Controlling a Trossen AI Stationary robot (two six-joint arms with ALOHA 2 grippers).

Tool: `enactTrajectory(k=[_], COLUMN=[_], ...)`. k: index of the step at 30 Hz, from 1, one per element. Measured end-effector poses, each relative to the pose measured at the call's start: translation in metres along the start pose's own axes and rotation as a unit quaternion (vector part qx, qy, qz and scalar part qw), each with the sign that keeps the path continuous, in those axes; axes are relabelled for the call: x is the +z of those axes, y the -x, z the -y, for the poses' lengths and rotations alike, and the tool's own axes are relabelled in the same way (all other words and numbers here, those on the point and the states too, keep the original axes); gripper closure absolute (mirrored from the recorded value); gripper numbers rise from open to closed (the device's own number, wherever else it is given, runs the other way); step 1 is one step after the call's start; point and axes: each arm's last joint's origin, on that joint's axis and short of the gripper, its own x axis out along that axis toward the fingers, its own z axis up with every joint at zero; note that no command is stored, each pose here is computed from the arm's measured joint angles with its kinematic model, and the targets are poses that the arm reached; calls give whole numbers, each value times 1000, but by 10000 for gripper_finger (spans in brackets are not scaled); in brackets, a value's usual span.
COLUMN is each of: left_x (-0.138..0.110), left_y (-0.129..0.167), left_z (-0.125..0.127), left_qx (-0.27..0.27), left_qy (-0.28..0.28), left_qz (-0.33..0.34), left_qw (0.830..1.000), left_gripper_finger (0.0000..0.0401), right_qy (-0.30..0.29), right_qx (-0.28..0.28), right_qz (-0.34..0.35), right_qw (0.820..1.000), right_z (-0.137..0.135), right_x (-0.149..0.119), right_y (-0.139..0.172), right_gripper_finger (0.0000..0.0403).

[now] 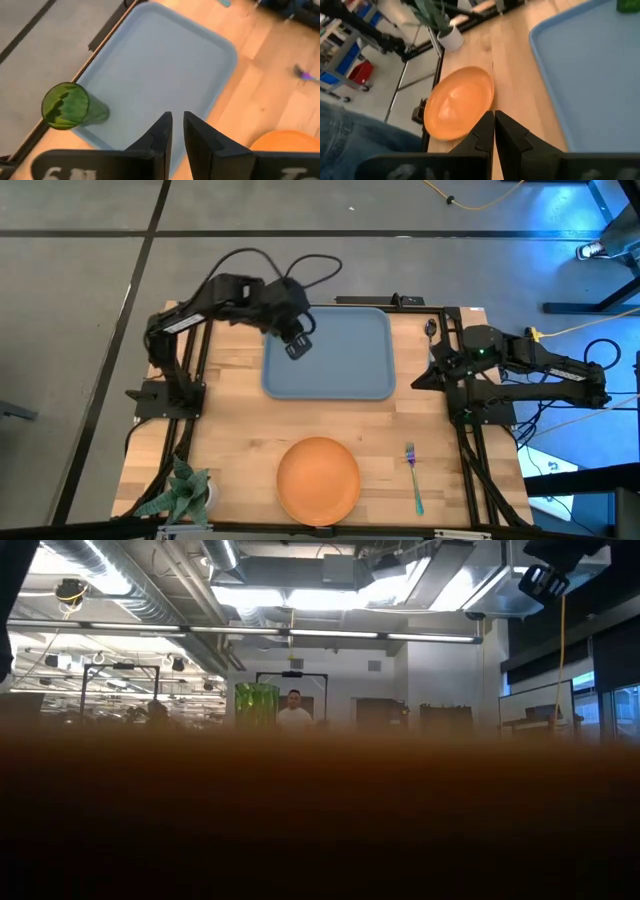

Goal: Pick and place plate/cup/fork/spoon on tray
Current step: Put the orange plate on the blue tray

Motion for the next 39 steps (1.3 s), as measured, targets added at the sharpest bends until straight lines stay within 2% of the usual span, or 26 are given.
enactTrajectory(k=[5, 10, 17, 24, 27, 33, 39], left_x=[-22, -38, -56, -72, -75, -81, -87], left_y=[24, 39, 52, 71, 85, 104, 116], left_z=[18, 37, 56, 57, 48, 37, 33], left_qx=[30, 5, -10, -27, -35, -57, -76], left_qy=[16, 19, -5, -42, -38, -39, -39], left_qz=[4, 14, 22, 35, 50, 66, 73], left_qw=[999, 1000, 1000, 998, 997, 995, 994], left_gripper_finger=[360, 360, 360, 360, 360, 360, 360], right_qy=[3, 4, 31, 40, 19, -60, -90], right_qx=[11, 10, 0, -14, -26, -54, -27], right_qz=[37, 33, -68, -202, -258, -304, -348], right_qw=[999, 999, 997, 978, 966, 949, 933], right_z=[-2, -4, -21, -43, -49, -45, -38], right_x=[11, 30, 62, 95, 103, 108, 103], right_y=[-6, -16, -32, -49, -60, -91, -120], right_gripper_finger=[383, 383, 383, 383, 383, 383, 383])
